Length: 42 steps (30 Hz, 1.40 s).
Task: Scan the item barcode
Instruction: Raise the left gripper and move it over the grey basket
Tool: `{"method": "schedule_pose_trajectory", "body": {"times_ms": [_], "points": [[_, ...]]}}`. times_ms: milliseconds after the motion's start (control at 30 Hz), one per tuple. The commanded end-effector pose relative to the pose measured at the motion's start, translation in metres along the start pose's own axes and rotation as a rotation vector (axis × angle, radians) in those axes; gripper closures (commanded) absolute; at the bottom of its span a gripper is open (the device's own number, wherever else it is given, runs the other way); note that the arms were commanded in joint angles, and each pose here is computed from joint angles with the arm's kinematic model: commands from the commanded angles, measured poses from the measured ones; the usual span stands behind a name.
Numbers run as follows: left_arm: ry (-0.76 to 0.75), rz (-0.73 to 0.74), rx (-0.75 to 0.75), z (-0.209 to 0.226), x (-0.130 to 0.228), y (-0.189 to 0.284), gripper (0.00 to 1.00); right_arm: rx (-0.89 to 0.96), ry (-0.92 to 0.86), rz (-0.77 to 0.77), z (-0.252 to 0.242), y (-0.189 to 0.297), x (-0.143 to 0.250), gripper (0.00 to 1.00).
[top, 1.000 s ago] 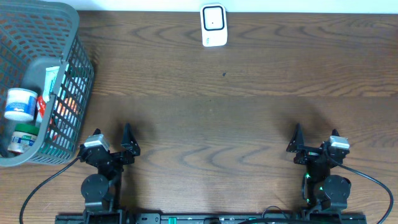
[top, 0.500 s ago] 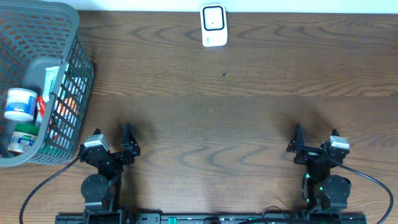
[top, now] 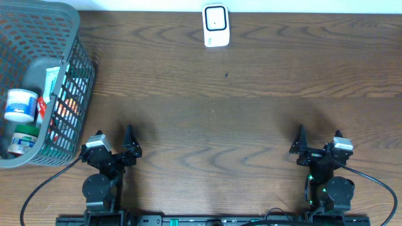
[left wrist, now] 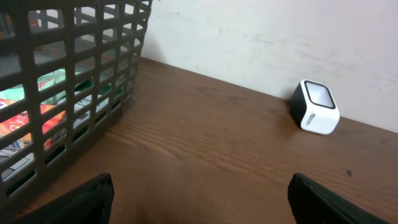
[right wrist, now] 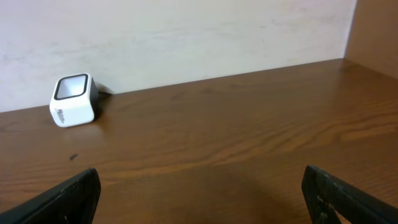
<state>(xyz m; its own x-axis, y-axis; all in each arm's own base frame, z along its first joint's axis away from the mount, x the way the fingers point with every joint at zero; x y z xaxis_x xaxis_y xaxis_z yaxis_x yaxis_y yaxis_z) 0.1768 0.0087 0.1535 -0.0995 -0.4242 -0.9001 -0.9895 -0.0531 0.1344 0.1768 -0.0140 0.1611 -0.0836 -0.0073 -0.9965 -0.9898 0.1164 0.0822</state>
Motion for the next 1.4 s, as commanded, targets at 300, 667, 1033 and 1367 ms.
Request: {"method": "schedule_pose_trajectory", "body": {"times_ms": [300, 667, 1033, 1367], "points": [[0.031, 0.05, 0.076, -0.014, -0.009, 0.006, 0.11, -0.004, 0.015, 0.004, 0.001, 0.0, 0.001, 0.01], [0.098, 0.156, 0.126, -0.066, -0.099, 0.035, 0.11, -0.004, 0.015, 0.004, 0.001, 0.0, 0.001, 0.01], [-0.017, 0.46, 0.098, -0.125, -0.206, 0.008, 0.11, -0.004, 0.015, 0.004, 0.001, 0.0, 0.001, 0.01], [-0.044, 0.621, 0.052, -0.154, -0.27, -0.051, 0.11, -0.004, 0.015, 0.004, 0.001, 0.0, 0.001, 0.01]]}}
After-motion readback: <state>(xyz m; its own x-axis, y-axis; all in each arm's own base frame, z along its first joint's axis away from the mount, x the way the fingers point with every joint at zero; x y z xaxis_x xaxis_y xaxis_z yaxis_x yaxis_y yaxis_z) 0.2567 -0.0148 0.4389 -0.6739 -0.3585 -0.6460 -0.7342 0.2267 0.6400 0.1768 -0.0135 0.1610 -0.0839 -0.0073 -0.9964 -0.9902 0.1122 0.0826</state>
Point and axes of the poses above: each gripper's point midway between its finger pads, its own y axis back along the fingers, its own z axis along the line the jaws close on, x = y × z, the point moved 7 cm from there along y, back along the fingers, and after that the axes turned 9 degrees about y, right-handed, at the moved point
